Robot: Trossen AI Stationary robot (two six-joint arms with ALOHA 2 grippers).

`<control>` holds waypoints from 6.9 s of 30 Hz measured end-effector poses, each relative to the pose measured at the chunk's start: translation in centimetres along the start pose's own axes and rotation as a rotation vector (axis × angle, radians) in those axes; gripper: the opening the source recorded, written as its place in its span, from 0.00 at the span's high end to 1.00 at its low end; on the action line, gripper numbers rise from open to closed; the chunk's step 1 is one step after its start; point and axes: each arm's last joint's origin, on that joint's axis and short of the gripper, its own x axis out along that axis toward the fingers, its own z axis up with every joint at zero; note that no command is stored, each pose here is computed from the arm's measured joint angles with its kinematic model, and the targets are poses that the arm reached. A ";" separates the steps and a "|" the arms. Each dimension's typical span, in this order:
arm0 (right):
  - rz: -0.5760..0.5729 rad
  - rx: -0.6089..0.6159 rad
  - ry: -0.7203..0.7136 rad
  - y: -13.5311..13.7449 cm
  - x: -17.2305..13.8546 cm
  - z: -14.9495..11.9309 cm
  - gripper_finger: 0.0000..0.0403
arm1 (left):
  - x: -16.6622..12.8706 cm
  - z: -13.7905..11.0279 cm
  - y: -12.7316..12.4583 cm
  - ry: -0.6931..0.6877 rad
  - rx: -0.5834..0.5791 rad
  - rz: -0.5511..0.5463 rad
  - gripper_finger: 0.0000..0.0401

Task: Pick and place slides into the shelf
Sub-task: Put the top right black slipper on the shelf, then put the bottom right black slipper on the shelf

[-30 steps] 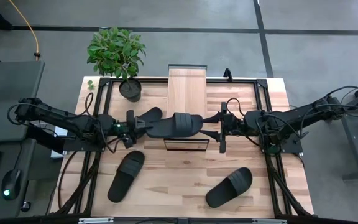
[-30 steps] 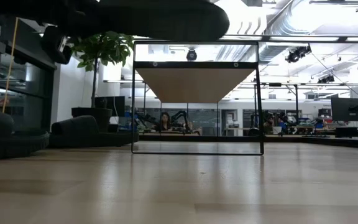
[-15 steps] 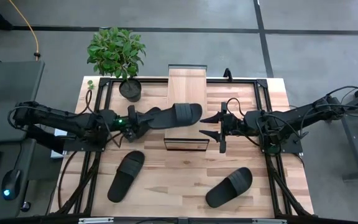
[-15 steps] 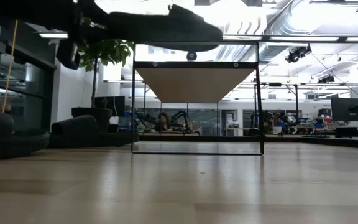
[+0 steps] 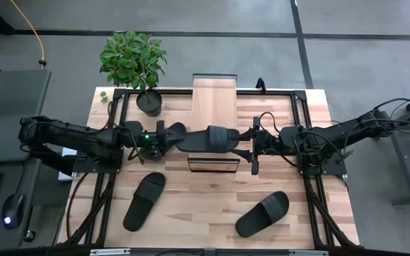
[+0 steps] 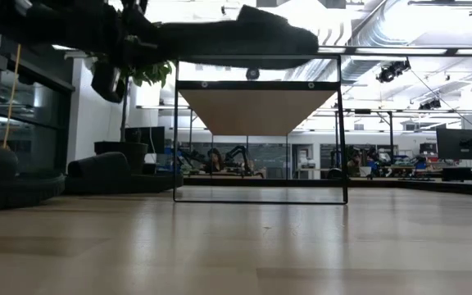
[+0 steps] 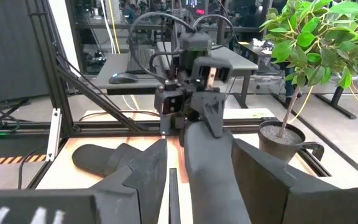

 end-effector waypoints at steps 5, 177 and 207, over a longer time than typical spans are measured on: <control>0.004 0.000 0.002 0.0 0.0 0.0 0.57 | 0.9 -0.1 -1.1 0.017 0.000 -0.063 0.79; 0.027 0.177 0.302 0.1 -0.2 -3.0 0.57 | -6.0 1.1 0.7 -0.238 -1.575 -0.437 0.38; 0.002 0.411 0.710 6.3 -1.9 -8.1 0.57 | -5.9 0.7 0.5 -0.097 -1.773 -0.373 0.38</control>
